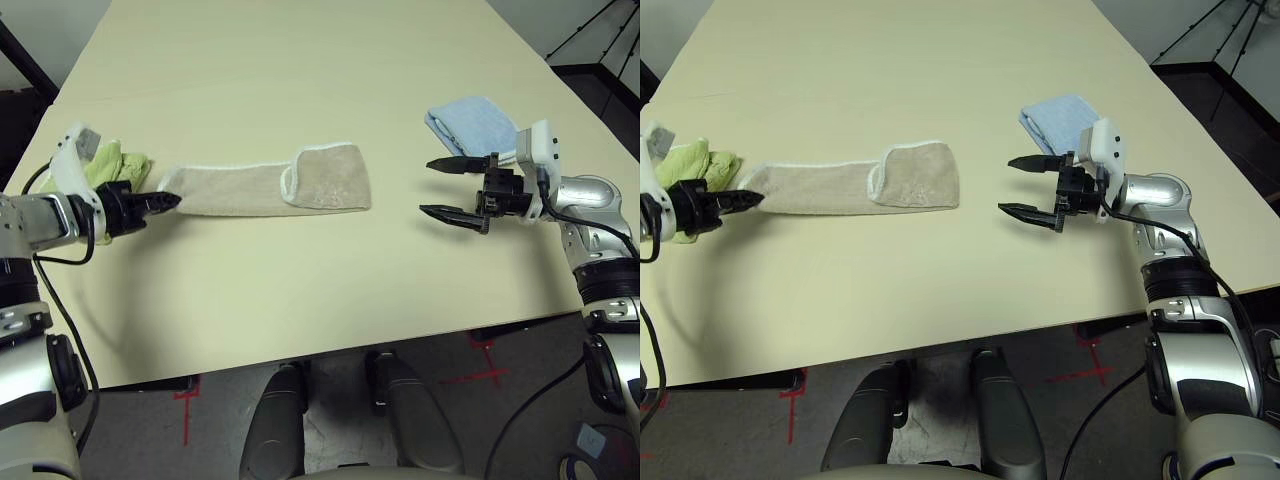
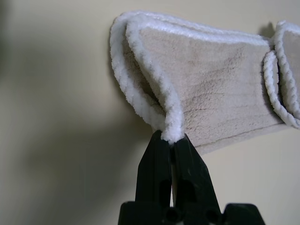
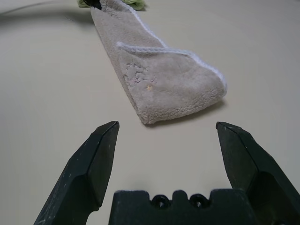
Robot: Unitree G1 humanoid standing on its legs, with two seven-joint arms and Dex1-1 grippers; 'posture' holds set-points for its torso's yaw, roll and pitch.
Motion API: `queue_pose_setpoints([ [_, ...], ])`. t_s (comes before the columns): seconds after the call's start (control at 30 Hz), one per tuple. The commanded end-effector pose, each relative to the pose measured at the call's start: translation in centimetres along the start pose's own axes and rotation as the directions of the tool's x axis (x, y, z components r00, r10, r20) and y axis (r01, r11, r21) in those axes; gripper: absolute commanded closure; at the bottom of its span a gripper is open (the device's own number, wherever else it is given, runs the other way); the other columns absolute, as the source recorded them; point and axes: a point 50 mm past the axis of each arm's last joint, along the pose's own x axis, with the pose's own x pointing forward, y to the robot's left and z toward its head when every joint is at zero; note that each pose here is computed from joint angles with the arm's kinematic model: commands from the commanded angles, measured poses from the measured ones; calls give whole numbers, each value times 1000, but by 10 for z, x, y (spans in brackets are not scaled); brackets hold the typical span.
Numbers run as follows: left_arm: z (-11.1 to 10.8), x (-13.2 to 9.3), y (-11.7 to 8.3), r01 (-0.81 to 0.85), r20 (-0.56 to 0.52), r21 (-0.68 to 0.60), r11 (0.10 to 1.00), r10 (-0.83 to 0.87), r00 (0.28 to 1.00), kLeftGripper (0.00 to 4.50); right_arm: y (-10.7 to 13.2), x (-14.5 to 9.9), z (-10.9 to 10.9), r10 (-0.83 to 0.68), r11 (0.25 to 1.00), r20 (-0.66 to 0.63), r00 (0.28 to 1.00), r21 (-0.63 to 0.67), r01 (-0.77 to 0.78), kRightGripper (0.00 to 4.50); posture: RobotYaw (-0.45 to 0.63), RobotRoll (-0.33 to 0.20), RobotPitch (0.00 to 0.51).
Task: Fold the towel and set it aside.
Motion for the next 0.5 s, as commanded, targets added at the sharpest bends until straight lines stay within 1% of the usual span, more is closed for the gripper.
queue_pose_setpoints([
  [0.03, 1, -4, 5, -45, 28, 28, 999, 45, 999, 4480, 0, 1, -2, 16, 1000, -13, 1000, -1, -16, 0, 35, 0, 203],
  [0.23, 2, -7, 14, -95, 39, 55, 994, 93, 995, 4480, 0, 0, -2, 17, 1000, -15, 1000, -2, -17, 0, 35, 0, 198],
  [0.5, 2, -15, 21, -120, 34, 74, 990, 118, 992, 4480, 0, 0, -4, 18, 1000, -19, 1000, 4, -18, 0, 40, 0, 195],
])
